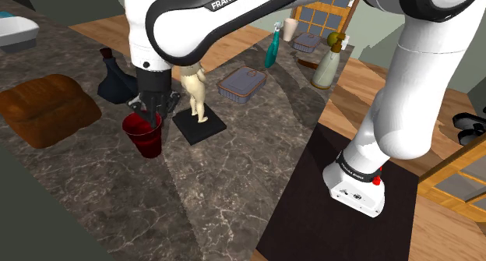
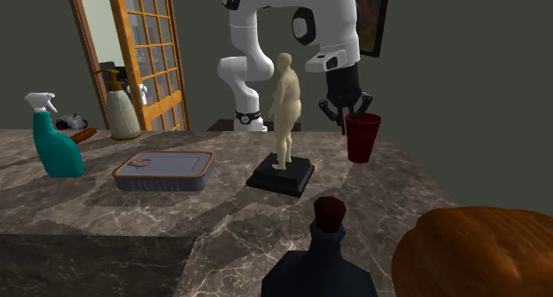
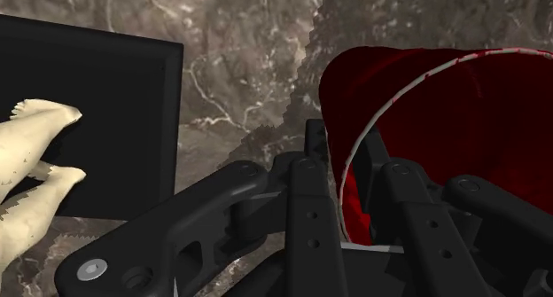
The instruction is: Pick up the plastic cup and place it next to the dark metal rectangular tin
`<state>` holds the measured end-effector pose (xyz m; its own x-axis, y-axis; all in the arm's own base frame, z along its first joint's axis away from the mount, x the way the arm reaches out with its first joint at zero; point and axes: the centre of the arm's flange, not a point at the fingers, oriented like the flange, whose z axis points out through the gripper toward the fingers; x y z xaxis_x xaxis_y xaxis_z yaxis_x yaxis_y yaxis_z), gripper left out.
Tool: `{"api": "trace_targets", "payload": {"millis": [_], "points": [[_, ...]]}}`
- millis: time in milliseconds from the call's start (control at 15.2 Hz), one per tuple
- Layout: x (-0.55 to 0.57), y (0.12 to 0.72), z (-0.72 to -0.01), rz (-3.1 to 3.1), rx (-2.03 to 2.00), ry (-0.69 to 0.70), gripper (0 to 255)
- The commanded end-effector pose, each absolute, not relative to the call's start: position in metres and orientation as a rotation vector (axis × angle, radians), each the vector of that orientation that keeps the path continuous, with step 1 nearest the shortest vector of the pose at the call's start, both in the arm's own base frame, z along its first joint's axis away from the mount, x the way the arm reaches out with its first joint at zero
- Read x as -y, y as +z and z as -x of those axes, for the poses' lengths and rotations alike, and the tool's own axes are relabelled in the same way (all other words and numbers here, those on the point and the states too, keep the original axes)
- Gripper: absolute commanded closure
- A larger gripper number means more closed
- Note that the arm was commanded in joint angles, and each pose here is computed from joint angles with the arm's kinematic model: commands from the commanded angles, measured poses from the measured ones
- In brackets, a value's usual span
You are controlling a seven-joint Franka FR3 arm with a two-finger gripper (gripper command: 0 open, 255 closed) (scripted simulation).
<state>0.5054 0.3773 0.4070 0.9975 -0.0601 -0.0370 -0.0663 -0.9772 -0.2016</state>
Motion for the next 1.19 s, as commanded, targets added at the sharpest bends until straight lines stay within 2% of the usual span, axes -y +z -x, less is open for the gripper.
{"api": "trace_targets", "payload": {"millis": [0,1122], "points": [[-0.376,0.417,-0.505,2.936,-0.094,0.045,255],[-0.376,0.507,-0.505,2.936,-0.094,0.045,255]]}}
